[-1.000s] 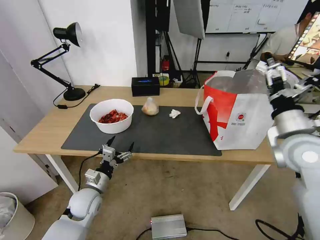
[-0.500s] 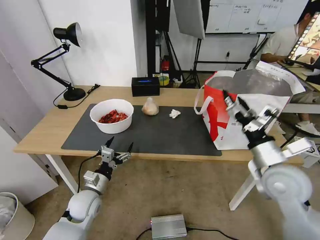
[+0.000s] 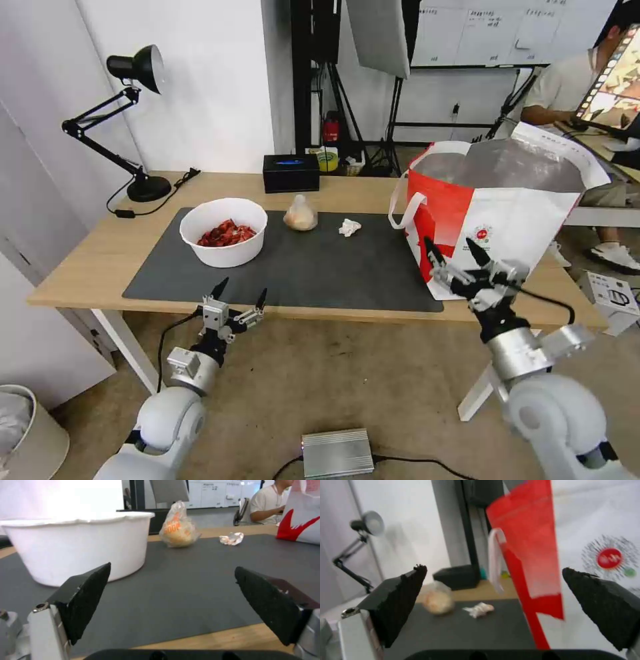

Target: Pick up the trash from the table and place it into the takeout bag.

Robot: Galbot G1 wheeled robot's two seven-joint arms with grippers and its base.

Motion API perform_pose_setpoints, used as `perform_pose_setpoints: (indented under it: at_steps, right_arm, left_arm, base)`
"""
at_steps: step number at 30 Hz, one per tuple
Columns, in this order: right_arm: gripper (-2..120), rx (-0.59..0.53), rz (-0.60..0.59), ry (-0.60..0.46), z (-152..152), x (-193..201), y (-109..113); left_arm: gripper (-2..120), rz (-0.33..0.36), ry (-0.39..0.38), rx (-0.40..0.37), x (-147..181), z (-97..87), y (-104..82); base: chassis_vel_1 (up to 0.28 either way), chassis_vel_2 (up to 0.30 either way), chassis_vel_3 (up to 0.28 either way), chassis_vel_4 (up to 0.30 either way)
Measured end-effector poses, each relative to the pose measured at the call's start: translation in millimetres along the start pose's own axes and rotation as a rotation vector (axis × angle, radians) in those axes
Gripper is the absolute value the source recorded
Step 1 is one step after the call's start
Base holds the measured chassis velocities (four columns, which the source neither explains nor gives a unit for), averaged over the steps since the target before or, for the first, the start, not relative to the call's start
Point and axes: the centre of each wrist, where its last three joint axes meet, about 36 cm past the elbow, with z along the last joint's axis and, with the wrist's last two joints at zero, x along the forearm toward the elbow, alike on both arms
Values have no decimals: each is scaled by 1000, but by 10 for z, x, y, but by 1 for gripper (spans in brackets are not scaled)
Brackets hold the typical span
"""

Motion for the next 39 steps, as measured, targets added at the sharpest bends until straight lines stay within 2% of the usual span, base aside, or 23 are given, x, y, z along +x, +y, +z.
perform_pose_setpoints:
  at_steps: [3,17,26,39]
  right_arm:
    - [100,35,27,7,134,145,12]
    - [100,73,85,-2,433,471,-19]
    - [100,126,82,22,737,500,-58]
    - [100,106,77,27,905,423,16]
  left_arm:
    - [100,-20,6,5,62,0,-8]
    - [100,-43,14,5,332,-117,-13]
    - [100,-91,17,6,442,-165,49]
    - [100,-113,14,19,556,-133,1]
  base:
    - [0,0,0,0]
    - [0,0,0,0]
    - [0,0,0,0]
    - [0,0,0,0]
